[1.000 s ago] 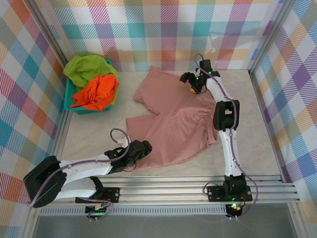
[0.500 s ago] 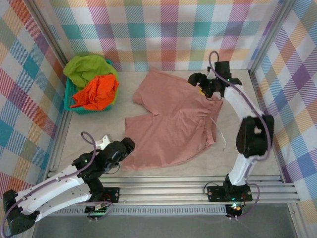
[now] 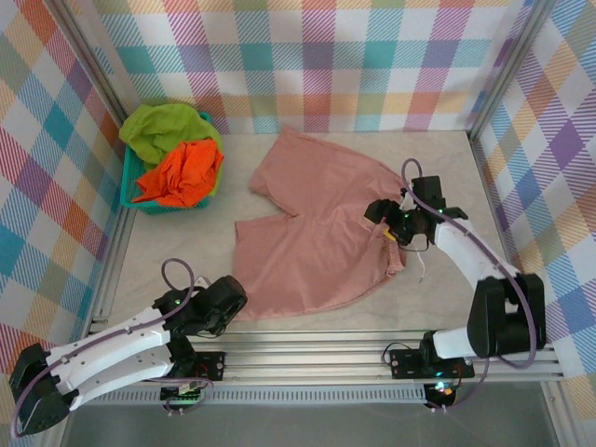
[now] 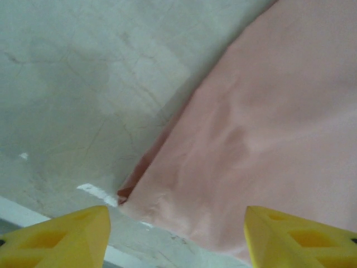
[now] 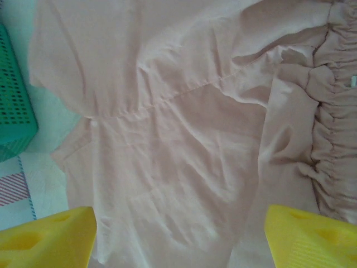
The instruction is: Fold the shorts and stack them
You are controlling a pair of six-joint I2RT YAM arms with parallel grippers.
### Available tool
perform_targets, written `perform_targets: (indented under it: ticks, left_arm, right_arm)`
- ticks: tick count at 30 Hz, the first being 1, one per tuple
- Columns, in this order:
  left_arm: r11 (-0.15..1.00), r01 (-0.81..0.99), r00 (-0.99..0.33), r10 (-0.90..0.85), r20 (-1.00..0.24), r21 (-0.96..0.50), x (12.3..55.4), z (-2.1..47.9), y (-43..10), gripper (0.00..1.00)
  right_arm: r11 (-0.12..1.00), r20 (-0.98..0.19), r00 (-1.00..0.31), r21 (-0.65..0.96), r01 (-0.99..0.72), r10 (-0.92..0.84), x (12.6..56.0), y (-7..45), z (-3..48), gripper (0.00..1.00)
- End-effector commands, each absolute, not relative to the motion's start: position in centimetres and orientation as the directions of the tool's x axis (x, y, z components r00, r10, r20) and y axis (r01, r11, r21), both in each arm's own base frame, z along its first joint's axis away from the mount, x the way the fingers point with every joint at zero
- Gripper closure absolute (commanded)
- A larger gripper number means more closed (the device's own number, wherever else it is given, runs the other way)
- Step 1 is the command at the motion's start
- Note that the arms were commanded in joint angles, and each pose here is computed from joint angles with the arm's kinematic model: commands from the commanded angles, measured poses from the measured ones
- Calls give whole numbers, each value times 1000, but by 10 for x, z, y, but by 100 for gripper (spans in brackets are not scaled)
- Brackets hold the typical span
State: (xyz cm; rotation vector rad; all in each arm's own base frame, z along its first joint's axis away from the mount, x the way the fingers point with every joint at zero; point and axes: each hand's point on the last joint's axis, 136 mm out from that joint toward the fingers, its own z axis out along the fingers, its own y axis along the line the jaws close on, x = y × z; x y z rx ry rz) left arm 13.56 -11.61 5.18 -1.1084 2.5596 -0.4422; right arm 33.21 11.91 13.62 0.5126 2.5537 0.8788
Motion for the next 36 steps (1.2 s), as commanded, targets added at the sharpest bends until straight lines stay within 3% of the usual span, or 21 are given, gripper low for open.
perform_targets:
  ticks: [1,20,28,36]
  left_arm:
    - [640,-681,-643,-755,-129,-355,130,42,-117,38]
    - [658,-697,-653,-747,-127,-287,130,20,-122,64]
    - [655,-694,-642,-751,-155,-298,133,20,-117,99]
    - [673,-620,-632,-733,-251,-404,157,60,-117,100]
  right_arm:
    - [734,-274,-835,646,208,477,323,112,147,23]
    - [743,-240,-837,617,259,492,285,100,131,23]
    - [755,-197,-836,568,328,512,266,91,118,23]
    - [756,-116,-799,429,495,589,233,66,79,35]
